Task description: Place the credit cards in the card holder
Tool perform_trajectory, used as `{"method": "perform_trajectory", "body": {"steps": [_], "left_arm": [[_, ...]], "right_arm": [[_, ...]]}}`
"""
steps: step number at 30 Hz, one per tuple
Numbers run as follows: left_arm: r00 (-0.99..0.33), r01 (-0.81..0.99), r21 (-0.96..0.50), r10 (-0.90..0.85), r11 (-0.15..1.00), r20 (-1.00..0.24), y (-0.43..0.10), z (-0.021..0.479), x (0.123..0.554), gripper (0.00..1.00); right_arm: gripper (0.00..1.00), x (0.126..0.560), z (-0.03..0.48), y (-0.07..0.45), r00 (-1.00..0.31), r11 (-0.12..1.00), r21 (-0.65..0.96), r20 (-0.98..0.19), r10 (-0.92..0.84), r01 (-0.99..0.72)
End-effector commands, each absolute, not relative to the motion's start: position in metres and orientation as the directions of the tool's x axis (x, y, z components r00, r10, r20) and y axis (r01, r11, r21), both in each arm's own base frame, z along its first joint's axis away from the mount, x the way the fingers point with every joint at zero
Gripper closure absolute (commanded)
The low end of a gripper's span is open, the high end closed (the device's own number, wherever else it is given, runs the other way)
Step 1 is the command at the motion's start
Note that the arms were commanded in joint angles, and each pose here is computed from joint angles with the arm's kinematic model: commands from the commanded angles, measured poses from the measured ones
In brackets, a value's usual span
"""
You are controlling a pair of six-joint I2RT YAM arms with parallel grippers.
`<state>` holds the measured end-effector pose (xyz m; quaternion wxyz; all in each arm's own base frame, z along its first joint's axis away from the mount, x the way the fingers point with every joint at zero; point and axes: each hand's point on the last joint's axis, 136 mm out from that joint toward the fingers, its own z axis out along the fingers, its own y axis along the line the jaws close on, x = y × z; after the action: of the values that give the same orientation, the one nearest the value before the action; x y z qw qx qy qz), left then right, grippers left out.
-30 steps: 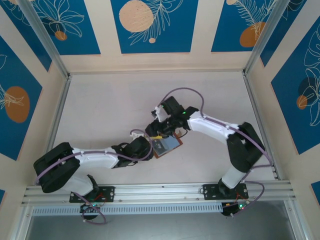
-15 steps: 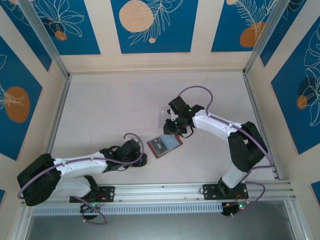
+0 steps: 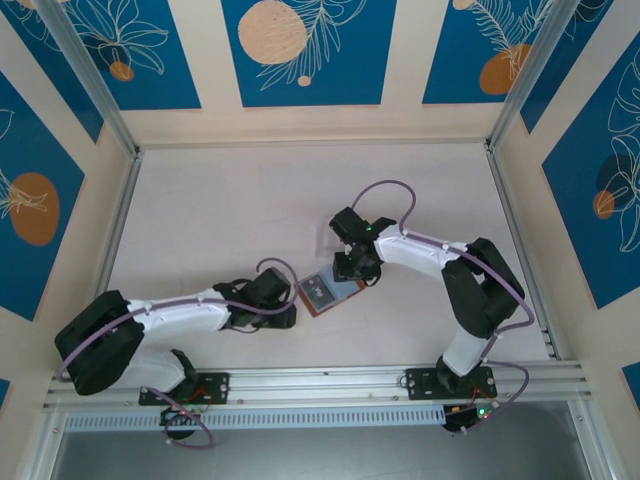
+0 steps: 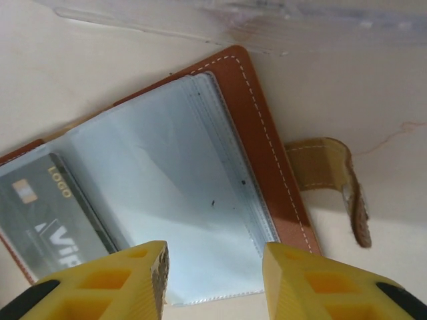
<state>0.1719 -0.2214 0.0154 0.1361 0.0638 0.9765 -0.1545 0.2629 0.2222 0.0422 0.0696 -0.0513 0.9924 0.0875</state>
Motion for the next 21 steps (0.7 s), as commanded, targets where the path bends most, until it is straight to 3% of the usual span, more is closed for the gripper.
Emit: {"method": "perform_trajectory", "body": {"steps": [1, 10, 21], "left_arm": [[-0.947, 0.228, -0.411, 0.103, 0.882, -0.304, -0.261, 0.017, 0.181, 0.47], [-0.952, 0.223, -0.404, 0.11, 0.887, -0.285, -0.264, 0.006, 0.182, 0.47], [-0.949, 0.25, -0.406, 0.139, 0.879, -0.284, -0.276, 0.005, 0.188, 0.48]], "right_arm": [[0.57, 0.261, 0.03, 0.216, -0.99, 0.982, 0.158, -0.115, -0.086, -0.104], [0.56, 0.261, 0.016, 0.224, -0.992, 0.975, 0.195, -0.079, -0.097, -0.111], [0.66, 0.252, 0.031, 0.233, -0.987, 0.959, 0.244, -0.102, -0.125, -0.147]]}}
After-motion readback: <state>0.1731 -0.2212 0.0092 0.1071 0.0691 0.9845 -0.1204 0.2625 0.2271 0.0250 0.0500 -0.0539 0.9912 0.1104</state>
